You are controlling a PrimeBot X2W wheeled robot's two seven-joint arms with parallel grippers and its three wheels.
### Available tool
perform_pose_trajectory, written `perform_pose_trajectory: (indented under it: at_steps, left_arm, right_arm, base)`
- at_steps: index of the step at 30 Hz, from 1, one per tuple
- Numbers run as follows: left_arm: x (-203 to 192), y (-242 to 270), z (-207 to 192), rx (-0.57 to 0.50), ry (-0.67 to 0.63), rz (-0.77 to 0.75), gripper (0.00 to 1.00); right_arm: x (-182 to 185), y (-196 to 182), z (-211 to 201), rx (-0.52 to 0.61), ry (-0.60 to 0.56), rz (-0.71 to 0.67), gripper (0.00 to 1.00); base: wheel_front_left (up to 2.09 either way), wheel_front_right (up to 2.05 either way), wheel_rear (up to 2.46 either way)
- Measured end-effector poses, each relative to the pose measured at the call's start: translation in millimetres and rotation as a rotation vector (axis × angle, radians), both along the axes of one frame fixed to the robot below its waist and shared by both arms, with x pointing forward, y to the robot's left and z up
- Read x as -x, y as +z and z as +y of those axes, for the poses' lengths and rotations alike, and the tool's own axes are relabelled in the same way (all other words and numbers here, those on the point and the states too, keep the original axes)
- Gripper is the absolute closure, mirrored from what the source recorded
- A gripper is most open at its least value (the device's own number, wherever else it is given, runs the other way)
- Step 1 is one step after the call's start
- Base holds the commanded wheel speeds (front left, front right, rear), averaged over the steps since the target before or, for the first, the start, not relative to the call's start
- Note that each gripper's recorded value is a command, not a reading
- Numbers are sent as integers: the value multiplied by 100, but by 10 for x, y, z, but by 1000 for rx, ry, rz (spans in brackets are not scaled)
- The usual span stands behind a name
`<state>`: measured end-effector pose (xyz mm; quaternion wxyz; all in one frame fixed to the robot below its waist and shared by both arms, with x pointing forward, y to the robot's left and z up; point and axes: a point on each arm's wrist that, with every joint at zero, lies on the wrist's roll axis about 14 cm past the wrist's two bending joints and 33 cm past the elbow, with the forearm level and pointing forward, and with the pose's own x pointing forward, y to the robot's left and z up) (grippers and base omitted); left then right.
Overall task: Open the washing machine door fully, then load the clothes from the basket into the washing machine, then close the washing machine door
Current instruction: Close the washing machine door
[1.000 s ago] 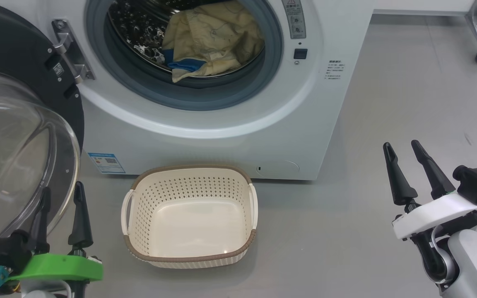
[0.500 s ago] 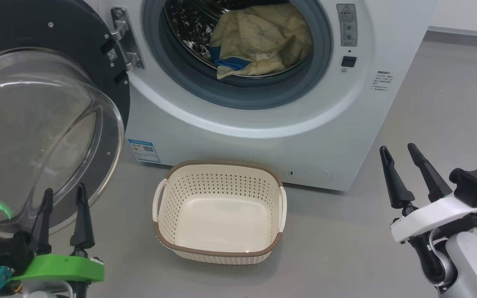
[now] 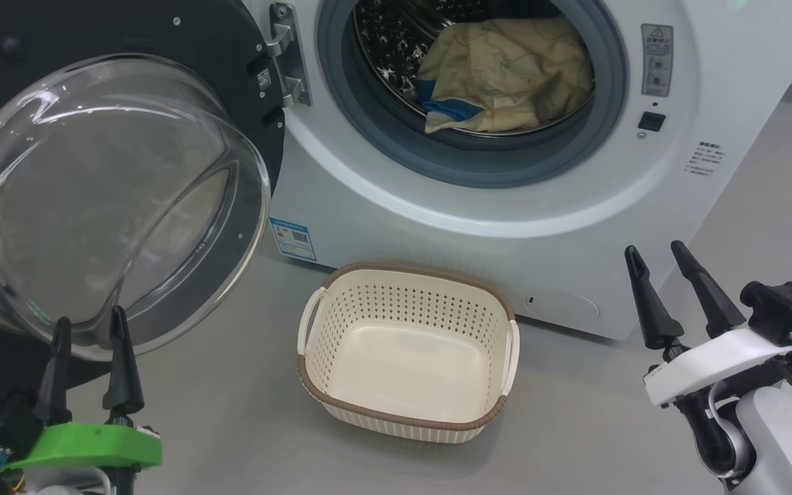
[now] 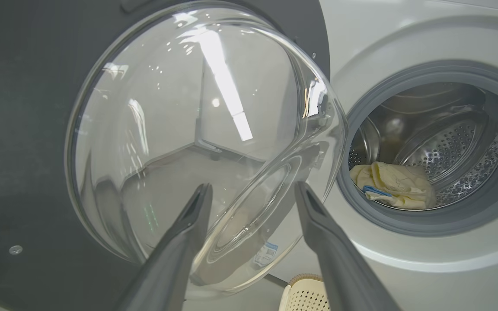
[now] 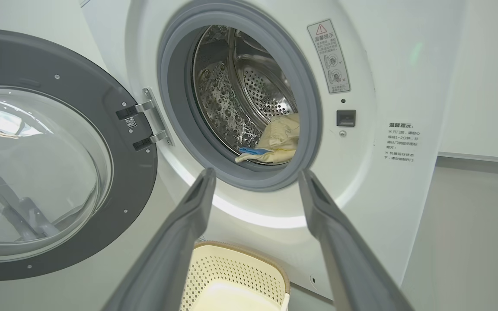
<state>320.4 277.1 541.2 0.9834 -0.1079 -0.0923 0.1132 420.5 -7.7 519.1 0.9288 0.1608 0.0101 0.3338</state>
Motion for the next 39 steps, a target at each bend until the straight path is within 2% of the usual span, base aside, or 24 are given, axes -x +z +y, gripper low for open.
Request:
perform_pose_trajectory:
  at_steps: [12,35,36,39]
  left_arm:
    - [162,2,249,-10,103,9,0]
    - [193,79,320,-31,136,-9,0]
    - [206,95,346,-42,141,-10,9]
    - [244,180,423,-88,151,-19,85]
  right_arm:
    - [48,-80,257,2,77,20,0]
    - [81,-156,299,14,95,40,0]
    - [81,-156,301,13,96,41,0]
    - [81,-156,309,15,99,40,0]
  base:
    - [0,0,0]
    - [0,0,0]
    - [0,0,0]
    - [0,0,0]
